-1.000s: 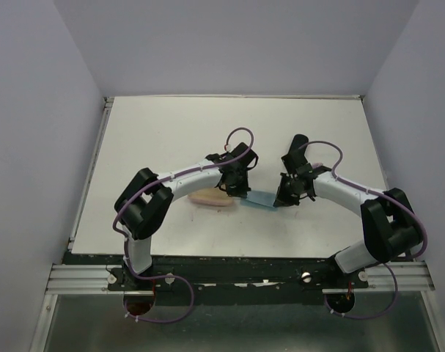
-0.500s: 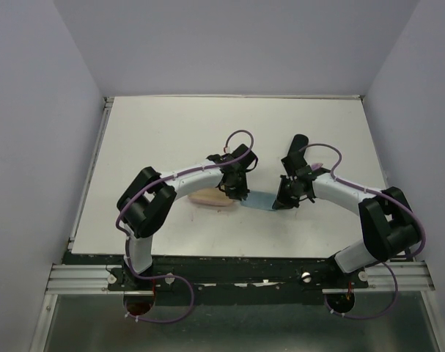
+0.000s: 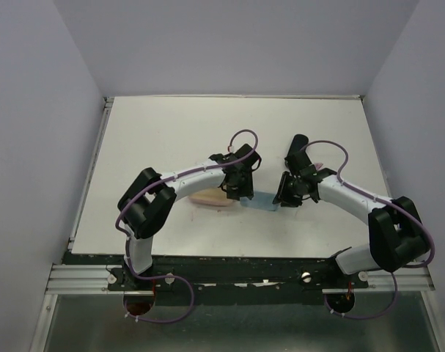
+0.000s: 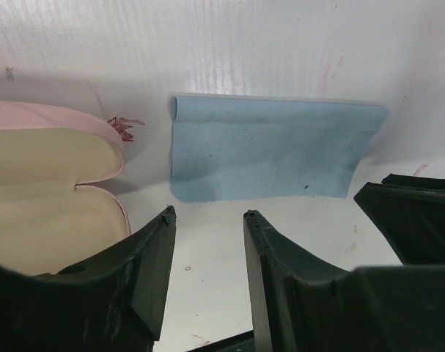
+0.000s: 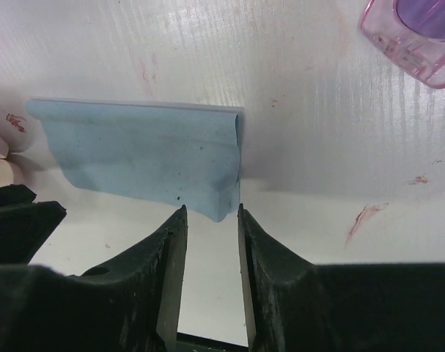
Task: Organize the sunglasses
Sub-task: Pick up the folded cleaning cloth from the center of the board.
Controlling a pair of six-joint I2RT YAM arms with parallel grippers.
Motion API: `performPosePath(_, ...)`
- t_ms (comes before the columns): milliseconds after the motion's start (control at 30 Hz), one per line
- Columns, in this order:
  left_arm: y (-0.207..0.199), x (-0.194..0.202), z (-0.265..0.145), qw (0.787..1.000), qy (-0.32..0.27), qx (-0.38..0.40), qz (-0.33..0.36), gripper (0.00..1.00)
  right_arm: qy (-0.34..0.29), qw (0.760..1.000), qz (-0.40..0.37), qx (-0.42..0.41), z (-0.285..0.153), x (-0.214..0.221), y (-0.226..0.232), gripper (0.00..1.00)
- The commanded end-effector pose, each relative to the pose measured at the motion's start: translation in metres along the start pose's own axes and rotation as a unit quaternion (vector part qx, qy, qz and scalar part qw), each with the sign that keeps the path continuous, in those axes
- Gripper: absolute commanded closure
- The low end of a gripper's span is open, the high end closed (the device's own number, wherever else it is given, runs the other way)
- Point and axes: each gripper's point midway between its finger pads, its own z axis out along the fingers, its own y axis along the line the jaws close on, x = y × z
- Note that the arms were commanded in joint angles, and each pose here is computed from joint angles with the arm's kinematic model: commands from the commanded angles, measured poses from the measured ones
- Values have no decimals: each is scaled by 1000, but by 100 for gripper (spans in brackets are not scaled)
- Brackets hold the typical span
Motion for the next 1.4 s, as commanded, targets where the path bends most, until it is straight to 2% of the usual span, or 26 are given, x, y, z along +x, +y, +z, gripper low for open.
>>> performPosePath(0, -2, -15, -1, 1000, -20, -9, 19, 48, -21, 1000, 2, 8, 4, -7, -4, 58)
performPosePath(300, 6, -20, 22, 999, -13, -34, 33, 50, -53, 998, 2, 39, 15, -21, -14, 58)
performPosePath(833, 9, -15, 40, 998, 9, -41, 39, 62, -34, 998, -13, 53, 32, -13, -22, 61)
performPosePath(933, 8, -11, 43, 998, 17, -38, 39, 66, -30, 998, -12, 59, 35, -11, -25, 64)
performPosePath(1133, 1, -8, 45, 998, 20, -28, 52, 80, -14, 999, -21, 46, 37, -3, -23, 69)
performPosePath(1233, 0, -8, 44, 998, 21, -28, 52, 100, -7, 999, -21, 38, 38, 1, -22, 78)
performPosePath(1367, -1, -11, 41, 998, 12, -24, 55, 100, 2, 999, -25, 26, 40, 5, -19, 82)
